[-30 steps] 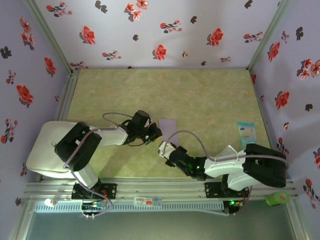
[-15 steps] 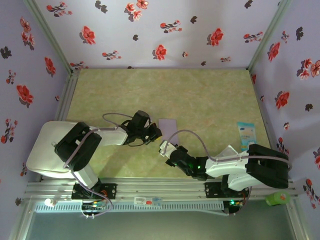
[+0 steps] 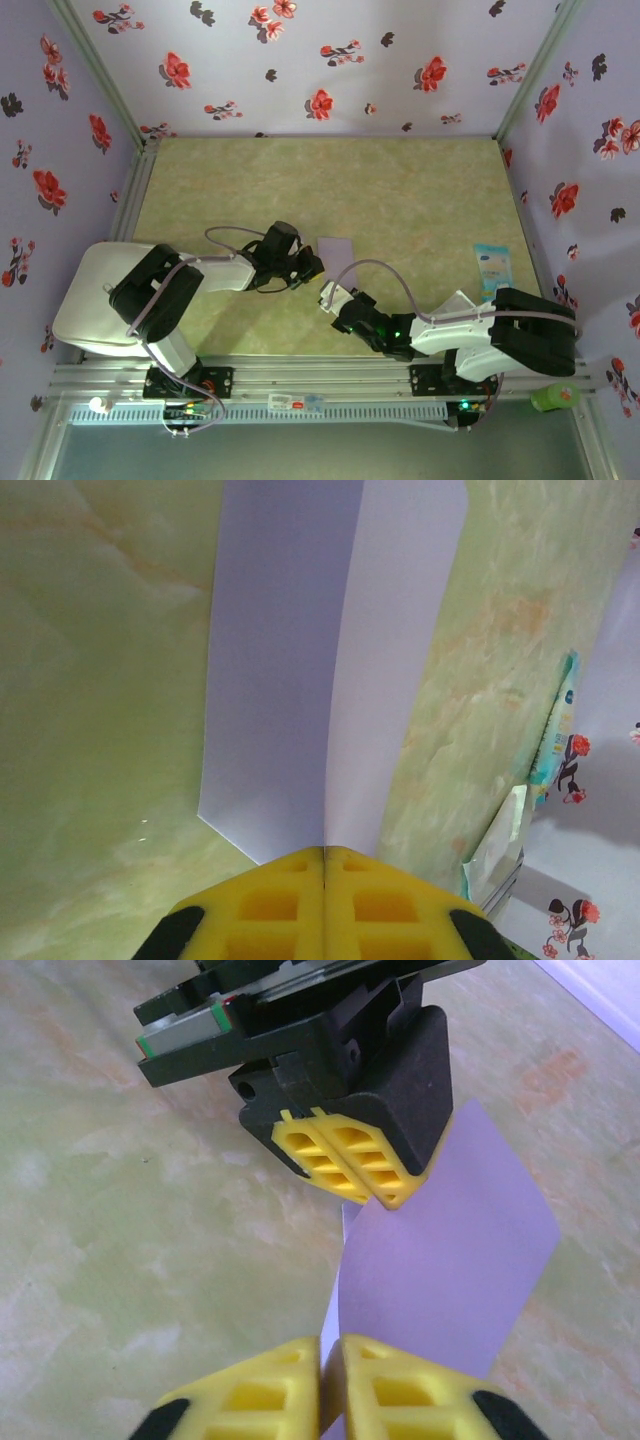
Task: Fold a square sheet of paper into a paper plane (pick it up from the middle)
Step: Third fold the triangle at the center of the table.
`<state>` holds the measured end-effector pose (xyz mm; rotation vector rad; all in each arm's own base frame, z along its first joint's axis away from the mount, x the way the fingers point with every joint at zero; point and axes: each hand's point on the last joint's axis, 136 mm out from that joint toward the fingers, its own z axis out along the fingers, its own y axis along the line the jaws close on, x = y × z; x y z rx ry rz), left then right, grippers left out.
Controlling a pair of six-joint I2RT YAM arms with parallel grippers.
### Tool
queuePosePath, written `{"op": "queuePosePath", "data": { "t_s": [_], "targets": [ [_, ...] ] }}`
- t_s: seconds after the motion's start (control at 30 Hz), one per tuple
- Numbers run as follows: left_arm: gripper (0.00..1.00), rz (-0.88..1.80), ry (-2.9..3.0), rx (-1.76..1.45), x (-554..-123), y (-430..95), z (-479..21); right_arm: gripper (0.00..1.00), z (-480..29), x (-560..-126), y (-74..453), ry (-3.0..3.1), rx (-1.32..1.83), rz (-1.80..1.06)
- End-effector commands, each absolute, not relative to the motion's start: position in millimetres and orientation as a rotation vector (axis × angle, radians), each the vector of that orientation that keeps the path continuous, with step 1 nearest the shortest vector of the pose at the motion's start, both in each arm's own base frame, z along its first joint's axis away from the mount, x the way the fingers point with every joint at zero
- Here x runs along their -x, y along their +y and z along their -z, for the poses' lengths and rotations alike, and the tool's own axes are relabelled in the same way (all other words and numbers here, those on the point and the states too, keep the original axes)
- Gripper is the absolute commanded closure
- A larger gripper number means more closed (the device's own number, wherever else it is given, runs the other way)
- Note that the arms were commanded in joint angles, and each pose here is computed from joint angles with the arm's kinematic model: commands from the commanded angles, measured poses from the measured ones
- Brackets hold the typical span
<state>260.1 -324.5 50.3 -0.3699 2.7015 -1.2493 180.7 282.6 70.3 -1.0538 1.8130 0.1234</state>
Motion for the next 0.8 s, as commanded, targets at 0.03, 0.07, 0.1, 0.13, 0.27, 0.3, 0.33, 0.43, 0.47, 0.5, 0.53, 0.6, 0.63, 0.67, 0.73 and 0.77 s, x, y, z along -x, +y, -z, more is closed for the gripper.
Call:
{"op": "queuePosePath", "data": {
  "t_s": [0.03,0.07,0.1,0.13,0.27,0.3,0.33,0.43,0.47,0.5,0.53,0.6,0.63,0.67,0.73,0.77],
  "targets": [
    [0.99,1.287,2.678,0.386,-261,-324,-58,0.92,-69,-179,285,1.828,1.046,-0.141],
    [0.99,1.285,2.678,0.385,-261,-323,-58,0.94,-70,-179,285,1.829,1.041,-0.142],
    [0.99,1.286,2.678,0.385,-261,-323,-58,0.98,-71,-179,286,1.83,1.039,-0.147],
    [0.99,1.283,2.68,0.388,-261,-323,-57,0.99,-71,-179,286,1.833,1.035,-0.152],
    [0.95,1.278,2.677,0.385,-261,-321,-58,1.0,-71,-177,288,1.84,1.036,-0.185],
    [0.93,1.279,2.671,0.383,-261,-321,-59,1.0,-71,-175,288,1.844,1.042,-0.198],
    [0.91,1.274,2.666,0.385,-262,-320,-61,1.0,-70,-175,288,1.852,1.041,-0.207],
    [0.84,1.227,2.639,0.388,-265,-311,-68,1.0,-68,-174,290,1.893,1.029,-0.283],
    [0.8,1.203,2.631,0.385,-266,-307,-71,1.0,-68,-174,291,1.914,1.02,-0.323],
    [0.77,1.173,2.628,0.38,-267,-302,-74,1.0,-68,-174,291,1.933,1.001,-0.357],
    [0.75,1.15,2.626,0.375,-268,-298,-77,1.0,-67,-172,293,1.952,0.997,-0.41],
    [0.73,1.089,2.619,0.364,-271,-289,-85,1.0,-70,-172,295,1.986,0.96,-0.513],
    [0.72,1.071,2.615,0.354,-273,-286,-88,1.0,-72,-172,296,1.998,0.945,-0.557],
    [0.72,1.063,2.612,0.336,-274,-285,-93,1.0,-75,-172,296,2.013,0.92,-0.605],
    [0.71,1.047,2.608,0.302,-279,-283,-100,1.0,-80,-175,297,2.048,0.868,-0.697],
    [0.71,1.041,2.605,0.276,-282,-284,-104,1.0,-83,-176,297,2.065,0.839,-0.752]
  ]
}}
